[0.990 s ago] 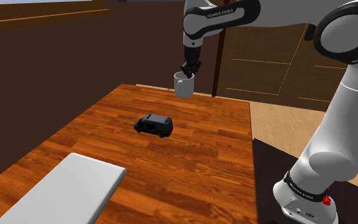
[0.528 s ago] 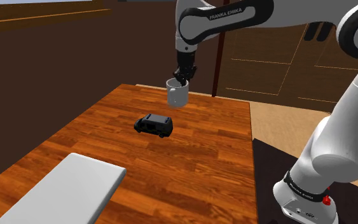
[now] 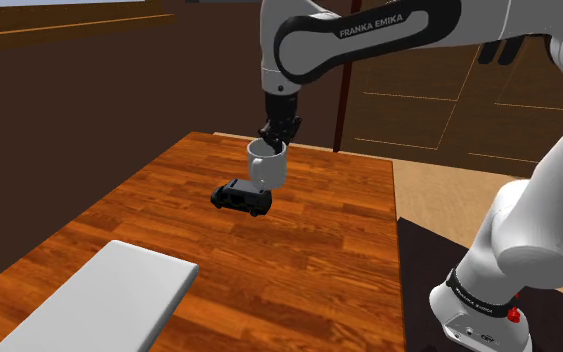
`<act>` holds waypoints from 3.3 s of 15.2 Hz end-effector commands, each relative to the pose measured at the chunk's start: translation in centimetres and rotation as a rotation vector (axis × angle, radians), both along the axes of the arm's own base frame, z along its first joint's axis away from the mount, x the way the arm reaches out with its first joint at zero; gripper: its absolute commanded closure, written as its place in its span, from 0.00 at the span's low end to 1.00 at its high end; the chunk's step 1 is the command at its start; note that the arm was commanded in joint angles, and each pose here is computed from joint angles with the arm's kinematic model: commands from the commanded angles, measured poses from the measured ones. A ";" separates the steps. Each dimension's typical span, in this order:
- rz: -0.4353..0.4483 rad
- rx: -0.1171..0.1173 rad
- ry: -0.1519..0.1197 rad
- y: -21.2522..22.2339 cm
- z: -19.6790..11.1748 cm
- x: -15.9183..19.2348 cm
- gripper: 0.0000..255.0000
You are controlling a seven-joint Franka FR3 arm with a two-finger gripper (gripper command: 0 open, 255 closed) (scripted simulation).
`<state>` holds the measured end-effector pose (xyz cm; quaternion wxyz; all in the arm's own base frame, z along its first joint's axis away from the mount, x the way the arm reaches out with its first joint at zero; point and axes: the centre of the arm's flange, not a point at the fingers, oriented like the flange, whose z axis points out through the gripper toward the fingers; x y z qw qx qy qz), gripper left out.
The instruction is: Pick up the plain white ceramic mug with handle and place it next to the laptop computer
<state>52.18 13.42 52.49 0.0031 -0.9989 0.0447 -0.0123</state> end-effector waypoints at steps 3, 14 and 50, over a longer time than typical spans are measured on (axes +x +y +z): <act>-0.001 0.000 -0.001 5.2 -0.1 -2.0 1.00; -0.001 0.000 -0.001 18.5 -0.1 -7.7 1.00; -0.001 0.000 -0.001 27.8 -14.8 -11.5 1.00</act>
